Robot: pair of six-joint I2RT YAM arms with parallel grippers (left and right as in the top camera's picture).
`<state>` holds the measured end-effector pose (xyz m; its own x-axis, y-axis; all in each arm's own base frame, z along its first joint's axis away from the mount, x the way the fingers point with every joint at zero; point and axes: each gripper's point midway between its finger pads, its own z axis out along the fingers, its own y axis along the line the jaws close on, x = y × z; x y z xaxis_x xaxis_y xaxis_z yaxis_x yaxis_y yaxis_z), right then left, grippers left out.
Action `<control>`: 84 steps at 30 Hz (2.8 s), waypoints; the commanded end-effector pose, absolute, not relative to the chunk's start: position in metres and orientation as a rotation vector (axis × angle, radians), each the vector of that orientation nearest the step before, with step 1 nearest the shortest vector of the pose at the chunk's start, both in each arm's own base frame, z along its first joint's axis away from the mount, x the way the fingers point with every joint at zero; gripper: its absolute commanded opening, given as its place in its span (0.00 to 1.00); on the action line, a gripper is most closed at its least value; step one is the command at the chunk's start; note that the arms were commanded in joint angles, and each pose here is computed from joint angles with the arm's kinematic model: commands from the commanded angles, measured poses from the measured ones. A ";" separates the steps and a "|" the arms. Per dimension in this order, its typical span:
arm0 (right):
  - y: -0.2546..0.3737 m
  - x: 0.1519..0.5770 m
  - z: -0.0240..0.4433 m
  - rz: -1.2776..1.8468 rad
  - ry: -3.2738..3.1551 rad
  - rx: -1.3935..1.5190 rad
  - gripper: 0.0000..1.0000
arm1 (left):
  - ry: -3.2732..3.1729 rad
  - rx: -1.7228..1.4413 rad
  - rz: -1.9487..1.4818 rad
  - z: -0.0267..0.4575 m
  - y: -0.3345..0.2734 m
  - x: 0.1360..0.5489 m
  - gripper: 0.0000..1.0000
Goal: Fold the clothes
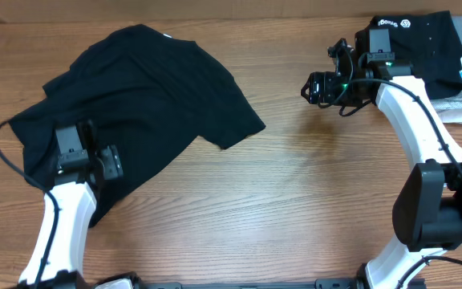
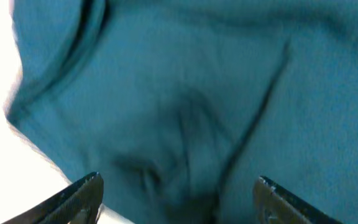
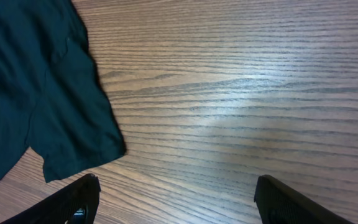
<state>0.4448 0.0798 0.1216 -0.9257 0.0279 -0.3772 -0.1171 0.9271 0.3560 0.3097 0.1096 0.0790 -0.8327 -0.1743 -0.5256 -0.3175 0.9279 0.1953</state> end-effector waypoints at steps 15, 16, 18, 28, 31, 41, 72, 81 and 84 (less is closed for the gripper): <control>0.079 0.463 0.139 0.512 2.618 -0.084 0.87 | 2.955 0.484 0.123 0.075 0.057 0.256 0.68; 0.079 0.463 0.139 0.512 2.617 -0.085 0.87 | 2.960 0.483 0.121 0.073 0.057 0.256 0.67; 0.079 0.463 0.139 0.512 2.617 -0.085 0.87 | 2.968 0.484 0.117 0.068 0.057 0.258 0.65; 0.078 0.462 0.139 0.513 2.619 -0.080 0.87 | 3.191 0.320 0.021 0.014 0.056 0.245 0.54; 0.079 0.462 0.139 0.514 2.619 -0.080 0.87 | 3.203 0.288 0.019 0.006 0.056 0.248 0.50; 0.082 0.454 0.132 0.559 2.673 0.003 0.64 | 3.053 0.130 -0.315 0.008 0.019 0.278 0.04; 0.196 0.430 0.011 0.209 2.799 -0.628 0.60 | 2.923 -0.148 -0.472 0.016 0.004 0.308 0.04; 0.209 0.418 0.005 0.220 2.816 -0.683 0.49 | 2.923 -0.148 -0.471 0.016 0.004 0.308 0.04; 0.214 0.414 0.005 0.223 2.820 -0.701 0.43 | 2.923 -0.149 -0.472 0.016 0.004 0.308 0.04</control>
